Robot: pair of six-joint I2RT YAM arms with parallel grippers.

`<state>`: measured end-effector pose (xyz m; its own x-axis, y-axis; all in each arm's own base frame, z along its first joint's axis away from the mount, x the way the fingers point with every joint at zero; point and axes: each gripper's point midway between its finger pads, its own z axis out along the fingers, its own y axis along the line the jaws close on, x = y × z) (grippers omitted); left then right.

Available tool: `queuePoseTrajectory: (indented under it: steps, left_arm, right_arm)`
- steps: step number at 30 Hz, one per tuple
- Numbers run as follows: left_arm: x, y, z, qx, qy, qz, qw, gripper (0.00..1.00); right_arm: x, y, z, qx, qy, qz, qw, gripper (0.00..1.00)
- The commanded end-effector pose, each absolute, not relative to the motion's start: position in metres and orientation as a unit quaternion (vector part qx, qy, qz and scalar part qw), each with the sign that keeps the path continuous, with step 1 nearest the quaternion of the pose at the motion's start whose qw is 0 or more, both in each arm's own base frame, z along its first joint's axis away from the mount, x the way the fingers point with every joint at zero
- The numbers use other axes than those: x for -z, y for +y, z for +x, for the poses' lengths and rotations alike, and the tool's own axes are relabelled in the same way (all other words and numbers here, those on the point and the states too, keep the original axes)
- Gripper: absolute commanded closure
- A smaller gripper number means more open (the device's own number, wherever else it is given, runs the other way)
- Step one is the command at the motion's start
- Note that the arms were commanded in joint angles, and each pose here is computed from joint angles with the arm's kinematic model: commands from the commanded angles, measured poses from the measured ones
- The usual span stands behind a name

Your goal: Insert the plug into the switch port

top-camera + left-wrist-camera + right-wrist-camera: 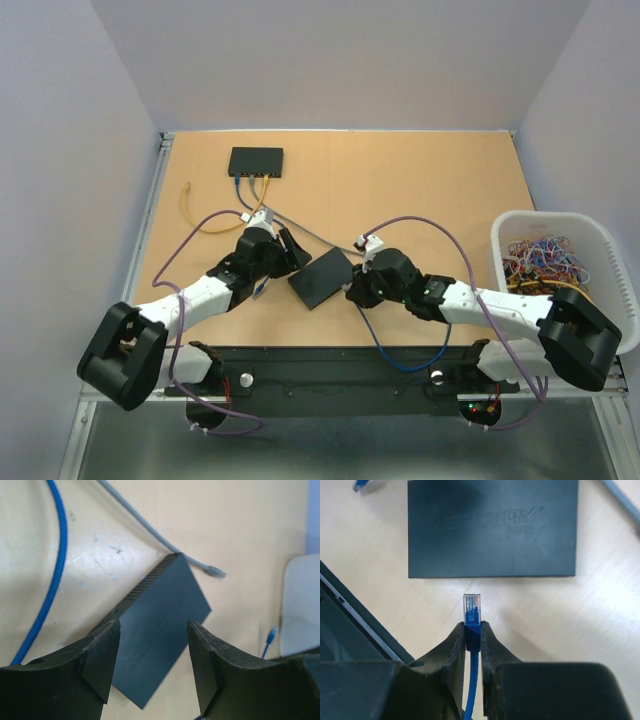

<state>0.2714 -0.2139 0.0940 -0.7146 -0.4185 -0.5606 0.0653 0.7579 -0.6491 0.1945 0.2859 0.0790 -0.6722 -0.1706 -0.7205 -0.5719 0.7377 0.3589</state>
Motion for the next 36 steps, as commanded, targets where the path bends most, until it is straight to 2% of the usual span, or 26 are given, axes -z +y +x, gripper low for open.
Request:
queuePoseTrajectory:
  steps: [1,8,13,27,36]
  left_arm:
    - [-0.096,-0.212,0.296,0.306,0.86,-0.093,0.397,0.34]
    - [-0.052,-0.211,0.305,0.268,0.887,-0.092,0.365,0.36]
    - [-0.039,-0.215,0.299,0.277,0.892,-0.087,0.346,0.39]
    - [-0.027,-0.208,0.244,0.32,0.891,-0.099,0.306,0.39]
    - [-0.03,-0.204,0.236,0.326,0.887,-0.099,0.313,0.39]
  right_arm:
    - [-0.079,0.3,0.187,-0.302,0.866,-0.208,0.339,1.0]
    - [-0.051,0.306,0.186,-0.263,0.885,-0.206,0.324,1.0]
    - [-0.044,0.309,0.188,-0.25,0.89,-0.204,0.322,1.0]
    - [-0.039,0.33,0.191,-0.24,0.89,-0.217,0.321,1.0]
    - [-0.035,0.334,0.195,-0.232,0.892,-0.217,0.322,1.0]
